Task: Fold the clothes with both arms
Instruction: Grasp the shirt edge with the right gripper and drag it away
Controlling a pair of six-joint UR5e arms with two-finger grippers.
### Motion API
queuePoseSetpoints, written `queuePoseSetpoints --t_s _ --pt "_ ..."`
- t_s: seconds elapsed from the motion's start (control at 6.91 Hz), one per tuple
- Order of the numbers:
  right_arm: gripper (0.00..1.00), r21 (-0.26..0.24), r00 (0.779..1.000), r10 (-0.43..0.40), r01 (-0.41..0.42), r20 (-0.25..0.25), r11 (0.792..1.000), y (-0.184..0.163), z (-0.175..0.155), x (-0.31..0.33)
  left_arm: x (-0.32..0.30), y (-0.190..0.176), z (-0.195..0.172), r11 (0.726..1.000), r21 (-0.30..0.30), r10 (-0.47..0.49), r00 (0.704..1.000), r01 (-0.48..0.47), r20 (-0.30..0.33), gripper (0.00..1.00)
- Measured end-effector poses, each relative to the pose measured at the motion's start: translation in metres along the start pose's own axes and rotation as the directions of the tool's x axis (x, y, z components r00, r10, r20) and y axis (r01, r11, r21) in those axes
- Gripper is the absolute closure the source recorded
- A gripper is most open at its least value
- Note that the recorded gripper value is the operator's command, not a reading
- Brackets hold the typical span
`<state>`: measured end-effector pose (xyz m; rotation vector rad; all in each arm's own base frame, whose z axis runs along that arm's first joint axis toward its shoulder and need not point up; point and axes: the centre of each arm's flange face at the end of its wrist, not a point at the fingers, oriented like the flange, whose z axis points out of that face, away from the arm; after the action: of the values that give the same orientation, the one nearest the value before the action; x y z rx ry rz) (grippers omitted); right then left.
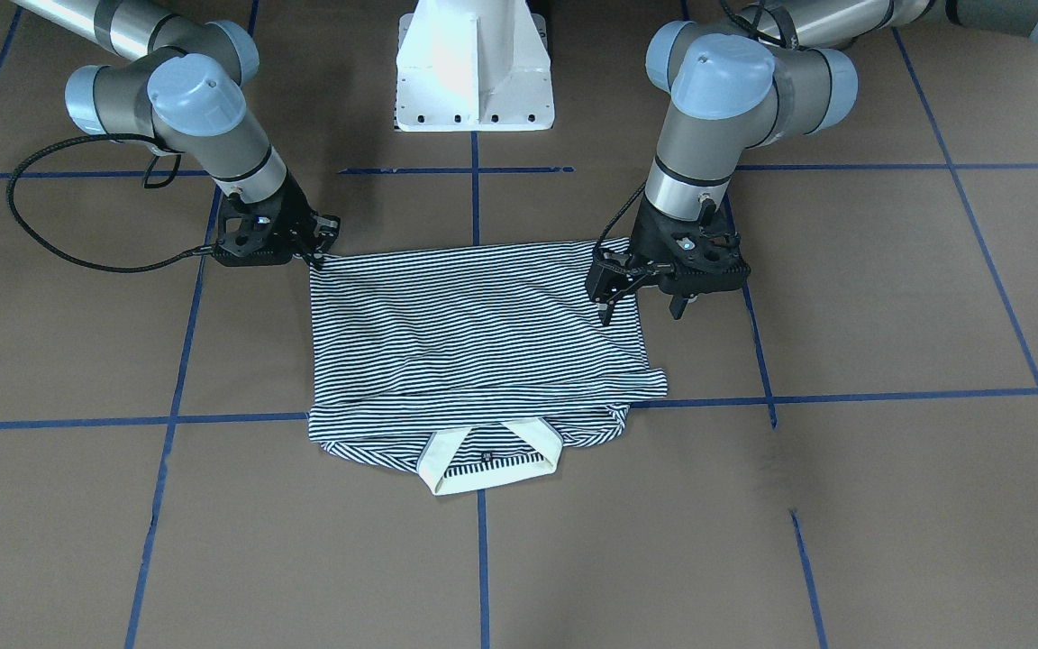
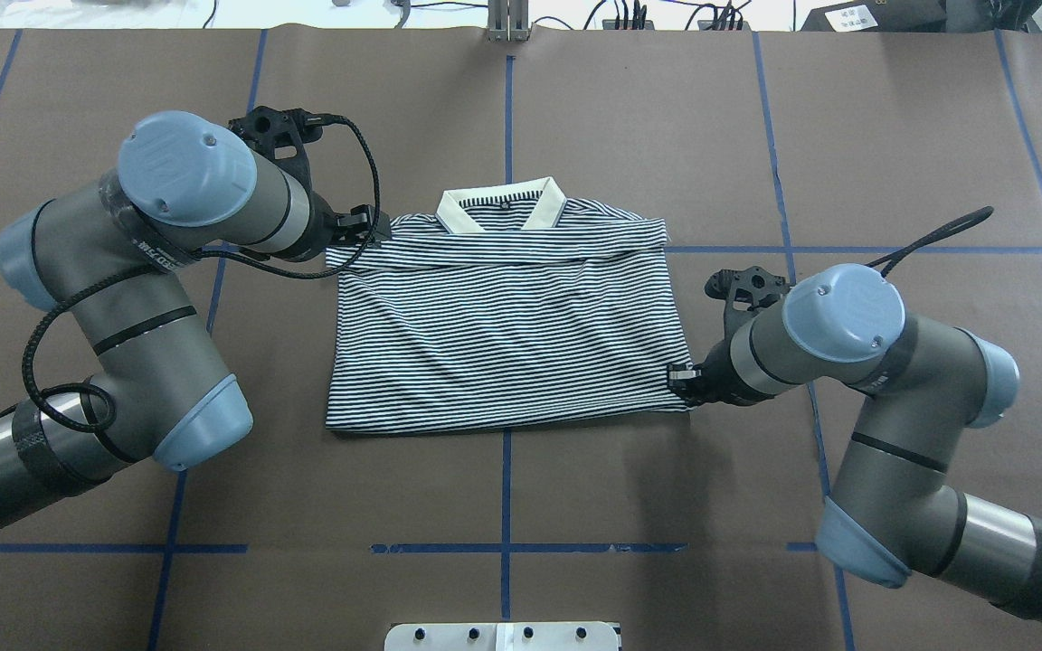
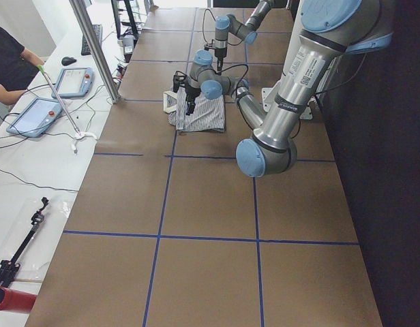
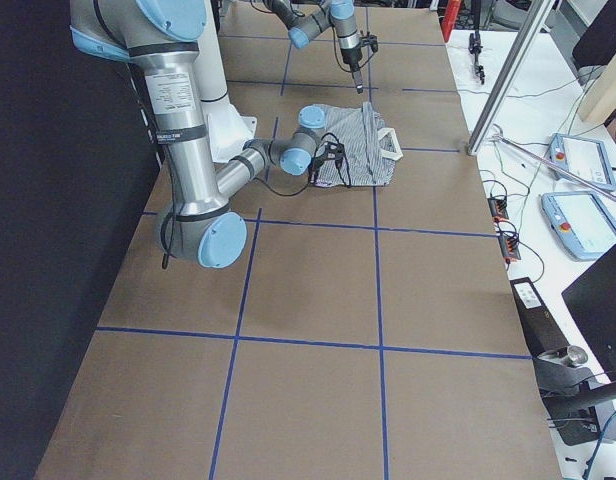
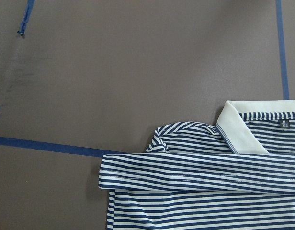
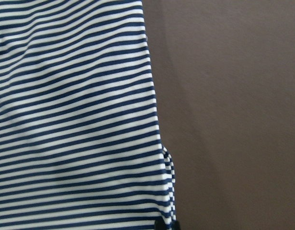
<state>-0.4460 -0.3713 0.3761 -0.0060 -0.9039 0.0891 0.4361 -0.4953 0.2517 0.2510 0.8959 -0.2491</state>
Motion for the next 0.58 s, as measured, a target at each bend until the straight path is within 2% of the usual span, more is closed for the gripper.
queuePoseSetpoints --t_s 0.29,0.58 --pt "1.0 -0.066 0.999 0.03 -0.032 -0.031 0.997 0.053 -0.021 0.049 0.002 0.001 -0.002 1.0 0.001 -0.001 1.0 0.001 -0.005 0.0" --pt "1.0 -0.175 0.995 0.042 -0.058 -0.092 0.983 0.123 -0.024 0.081 0.006 0.004 -0.007 1.0 0.002 -0.002 1.0 0.002 -0.016 0.0"
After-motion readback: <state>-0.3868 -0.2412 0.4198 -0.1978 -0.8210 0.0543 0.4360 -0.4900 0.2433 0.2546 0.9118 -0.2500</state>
